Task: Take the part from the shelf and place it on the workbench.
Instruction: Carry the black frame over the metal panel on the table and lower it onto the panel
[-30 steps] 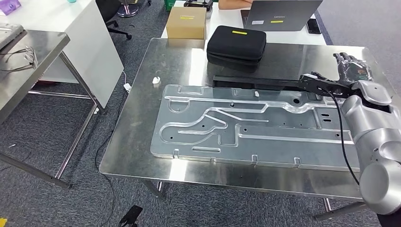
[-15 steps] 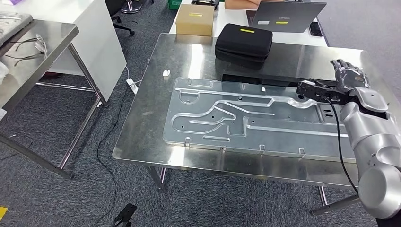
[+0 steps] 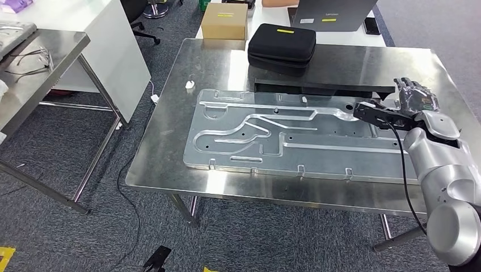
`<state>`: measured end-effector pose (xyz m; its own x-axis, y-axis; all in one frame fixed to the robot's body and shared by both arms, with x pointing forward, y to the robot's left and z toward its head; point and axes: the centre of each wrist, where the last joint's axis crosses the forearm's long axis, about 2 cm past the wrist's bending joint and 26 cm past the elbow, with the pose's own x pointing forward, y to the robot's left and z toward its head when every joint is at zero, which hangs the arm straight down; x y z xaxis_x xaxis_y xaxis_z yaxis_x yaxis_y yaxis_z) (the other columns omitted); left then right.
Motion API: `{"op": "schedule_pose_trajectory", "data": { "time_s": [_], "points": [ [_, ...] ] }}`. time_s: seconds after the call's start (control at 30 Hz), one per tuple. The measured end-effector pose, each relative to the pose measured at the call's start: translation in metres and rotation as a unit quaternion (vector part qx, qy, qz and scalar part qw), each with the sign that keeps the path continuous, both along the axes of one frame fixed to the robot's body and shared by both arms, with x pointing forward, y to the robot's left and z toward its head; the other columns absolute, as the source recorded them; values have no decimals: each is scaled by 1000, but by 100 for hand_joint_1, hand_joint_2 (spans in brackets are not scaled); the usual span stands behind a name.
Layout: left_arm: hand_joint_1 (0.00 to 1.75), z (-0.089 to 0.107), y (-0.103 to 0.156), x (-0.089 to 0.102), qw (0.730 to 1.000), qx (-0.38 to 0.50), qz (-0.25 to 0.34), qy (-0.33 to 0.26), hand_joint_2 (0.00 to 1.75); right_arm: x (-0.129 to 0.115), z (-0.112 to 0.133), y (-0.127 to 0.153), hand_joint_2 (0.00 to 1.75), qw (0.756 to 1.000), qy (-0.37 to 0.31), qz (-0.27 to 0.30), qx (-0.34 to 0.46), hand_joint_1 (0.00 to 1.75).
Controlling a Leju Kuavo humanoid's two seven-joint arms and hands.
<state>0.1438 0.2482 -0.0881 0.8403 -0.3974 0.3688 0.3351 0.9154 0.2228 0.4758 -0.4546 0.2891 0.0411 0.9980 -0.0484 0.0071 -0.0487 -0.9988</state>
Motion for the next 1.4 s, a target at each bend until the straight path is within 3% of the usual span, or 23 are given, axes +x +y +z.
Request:
{"op": "schedule_pose_trajectory", "data": {
  "time_s": [0.57, 1.4],
  "points": [
    [0, 0, 1, -1, 1000, -1, 12, 6, 0, -6, -20, 1, 0, 1000, 13, 0, 2, 0],
    [0, 1, 3, 3, 1000, 3, 15, 0, 0, -9, -27, -1, 0, 1000, 12, -2, 3, 0]
  ]
}}
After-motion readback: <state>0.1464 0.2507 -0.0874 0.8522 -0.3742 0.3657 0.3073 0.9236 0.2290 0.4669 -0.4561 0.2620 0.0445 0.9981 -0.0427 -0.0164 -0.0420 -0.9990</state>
